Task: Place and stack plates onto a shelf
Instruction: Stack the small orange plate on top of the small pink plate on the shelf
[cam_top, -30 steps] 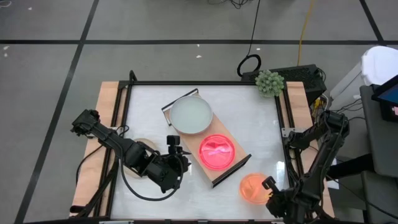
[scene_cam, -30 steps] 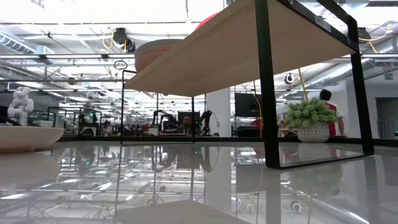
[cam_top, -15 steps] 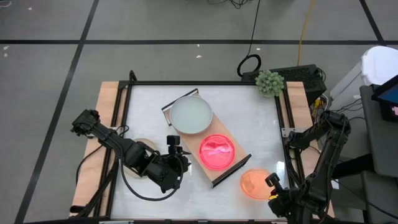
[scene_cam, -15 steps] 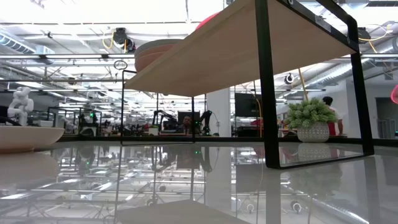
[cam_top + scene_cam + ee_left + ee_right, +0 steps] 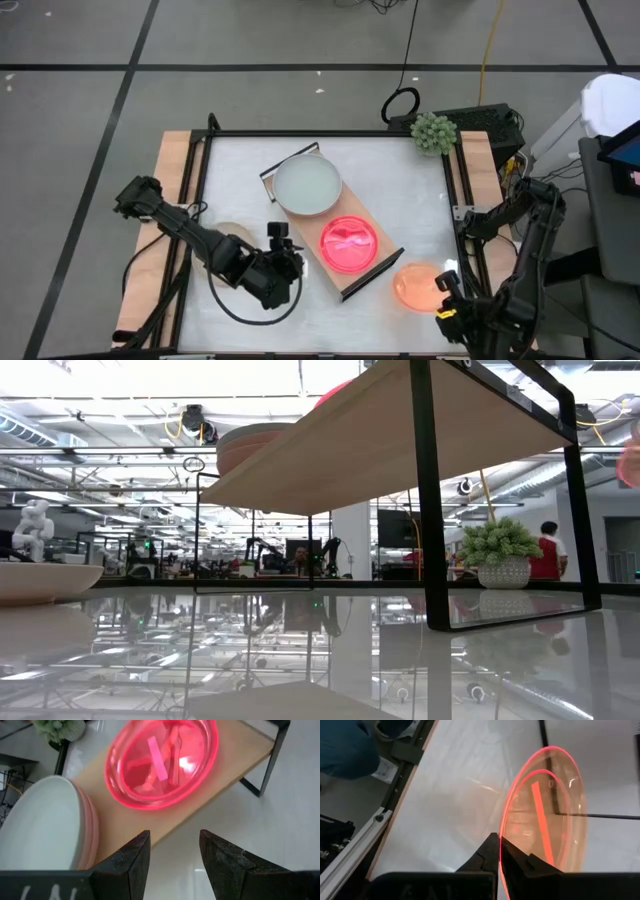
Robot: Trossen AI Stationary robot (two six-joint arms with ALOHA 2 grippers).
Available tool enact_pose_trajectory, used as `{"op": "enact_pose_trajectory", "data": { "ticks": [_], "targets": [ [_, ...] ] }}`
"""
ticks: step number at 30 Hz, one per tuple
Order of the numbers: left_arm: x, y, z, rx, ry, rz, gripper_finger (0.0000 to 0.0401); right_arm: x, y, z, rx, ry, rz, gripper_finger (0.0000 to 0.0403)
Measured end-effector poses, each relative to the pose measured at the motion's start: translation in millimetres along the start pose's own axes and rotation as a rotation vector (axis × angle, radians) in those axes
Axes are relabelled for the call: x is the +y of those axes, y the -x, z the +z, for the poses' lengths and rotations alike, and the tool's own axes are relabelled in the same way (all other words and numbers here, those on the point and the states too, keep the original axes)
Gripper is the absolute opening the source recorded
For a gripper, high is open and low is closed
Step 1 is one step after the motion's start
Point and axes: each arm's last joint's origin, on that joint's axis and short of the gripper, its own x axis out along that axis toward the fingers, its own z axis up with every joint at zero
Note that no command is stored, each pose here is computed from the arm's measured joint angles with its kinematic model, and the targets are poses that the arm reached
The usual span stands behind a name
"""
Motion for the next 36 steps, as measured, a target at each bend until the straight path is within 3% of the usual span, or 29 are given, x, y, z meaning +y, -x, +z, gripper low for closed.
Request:
{"op": "enact_pose_trajectory", "data": {
  "ticks": [16, 28, 36],
  "targets": [
    [-19.3, -2.0, -14.9, -0.003, 0.004, 0.019, 0.0177, -14.1, 63.6, 16.8, -0.088, -0.003, 0.084, 0.0],
    [-23.2, 1.1, -16.0, -0.018, 0.011, 0.034, 0.0177, -34.0, 88.3, 22.8, -0.15, 0.073, 0.006, 0.0],
    [-23.1, 1.0, -15.9, -0.018, 0.012, 0.035, 0.0177, -53.7, 89.6, 32.0, -0.183, 0.178, -0.134, 0.0]
  ]
}}
